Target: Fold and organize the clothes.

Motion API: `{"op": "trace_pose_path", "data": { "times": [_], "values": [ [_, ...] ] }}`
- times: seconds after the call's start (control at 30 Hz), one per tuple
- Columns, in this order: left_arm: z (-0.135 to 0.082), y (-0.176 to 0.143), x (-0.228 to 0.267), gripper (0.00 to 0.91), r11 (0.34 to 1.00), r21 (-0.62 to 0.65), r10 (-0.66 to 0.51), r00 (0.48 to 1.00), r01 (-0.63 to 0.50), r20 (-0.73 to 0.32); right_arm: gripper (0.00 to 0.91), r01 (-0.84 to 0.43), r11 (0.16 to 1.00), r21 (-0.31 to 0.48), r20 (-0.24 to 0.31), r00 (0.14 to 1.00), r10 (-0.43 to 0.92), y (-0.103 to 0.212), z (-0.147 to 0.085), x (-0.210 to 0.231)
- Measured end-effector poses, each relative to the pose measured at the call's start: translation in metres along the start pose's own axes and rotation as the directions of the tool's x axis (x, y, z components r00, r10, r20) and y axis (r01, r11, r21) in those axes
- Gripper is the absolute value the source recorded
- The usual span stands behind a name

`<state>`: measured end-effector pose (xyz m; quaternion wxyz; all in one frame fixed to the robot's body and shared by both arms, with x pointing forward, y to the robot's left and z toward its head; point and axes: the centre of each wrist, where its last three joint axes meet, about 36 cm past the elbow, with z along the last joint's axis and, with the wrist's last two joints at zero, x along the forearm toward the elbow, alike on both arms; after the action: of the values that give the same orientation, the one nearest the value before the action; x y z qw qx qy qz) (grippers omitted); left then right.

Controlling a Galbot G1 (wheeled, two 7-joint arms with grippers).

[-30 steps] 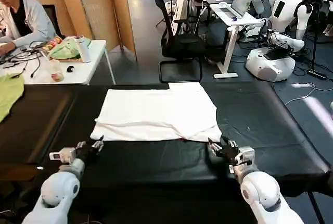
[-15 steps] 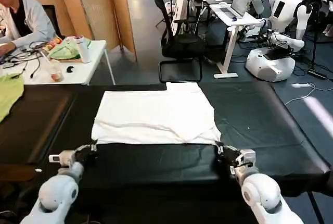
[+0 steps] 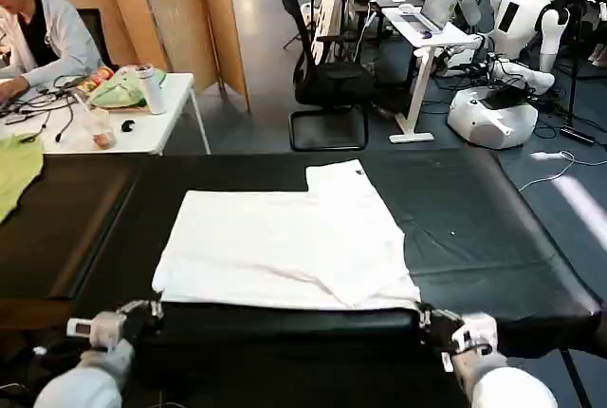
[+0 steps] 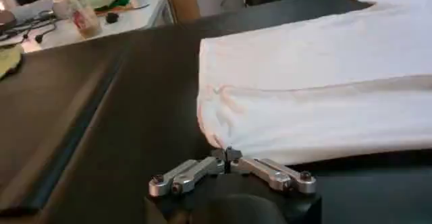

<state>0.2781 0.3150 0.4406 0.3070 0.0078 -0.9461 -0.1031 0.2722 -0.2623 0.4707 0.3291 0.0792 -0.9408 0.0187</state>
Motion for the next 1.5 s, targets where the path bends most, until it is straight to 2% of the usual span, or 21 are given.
{"op": "trace_pose_path", "data": {
  "times": [0.3,0.4,0.5,0.67,0.8,0.9,1.1,1.27,1.5],
  "values": [
    [0.007,-0.01,0.025,0.878,1.0,0.001,-0.016,0.999,0.016,-0.042,0.878,0.029,0.999,0.013,0.026,0.999,-0.029,-0.002,-0.011,0.017],
    [0.002,-0.009,0.033,0.878,0.999,-0.011,-0.051,0.996,0.05,-0.077,0.878,0.045,0.999,-0.005,0.07,0.997,-0.045,-0.006,-0.025,0.027],
    [-0.007,-0.009,0.043,0.878,0.999,-0.014,-0.048,0.995,0.047,-0.089,0.878,0.035,0.999,0.012,0.126,0.991,-0.037,-0.014,-0.04,0.027],
    [-0.033,0.0,0.045,0.878,1.0,0.012,0.002,0.999,-0.003,0.052,0.878,0.012,1.0,0.01,0.244,0.97,-0.014,-0.033,-0.07,-0.009],
    [-0.052,0.013,0.014,0.878,0.995,0.092,0.023,0.986,-0.038,0.163,0.878,0.006,1.0,-0.01,0.292,0.956,-0.003,-0.043,-0.096,-0.054],
    [-0.071,0.027,-0.019,0.878,0.986,0.159,0.024,0.983,-0.054,0.183,0.878,0.003,1.0,-0.023,0.316,0.949,0.004,-0.044,-0.119,-0.087],
    [-0.114,0.054,-0.085,0.878,0.963,0.252,0.05,0.983,-0.095,0.179,0.878,-0.006,0.999,-0.04,0.287,0.958,0.017,-0.044,-0.157,-0.158],
    [-0.146,0.063,-0.136,0.878,0.961,0.251,0.074,0.983,-0.115,0.169,0.878,0.001,0.999,-0.042,0.254,0.967,0.01,-0.041,-0.189,-0.213],
    [-0.17,0.067,-0.199,0.878,0.969,0.221,0.089,0.991,-0.109,0.1,0.878,-0.014,0.999,-0.044,0.18,0.983,0.022,-0.031,-0.215,-0.272]
  ]
}}
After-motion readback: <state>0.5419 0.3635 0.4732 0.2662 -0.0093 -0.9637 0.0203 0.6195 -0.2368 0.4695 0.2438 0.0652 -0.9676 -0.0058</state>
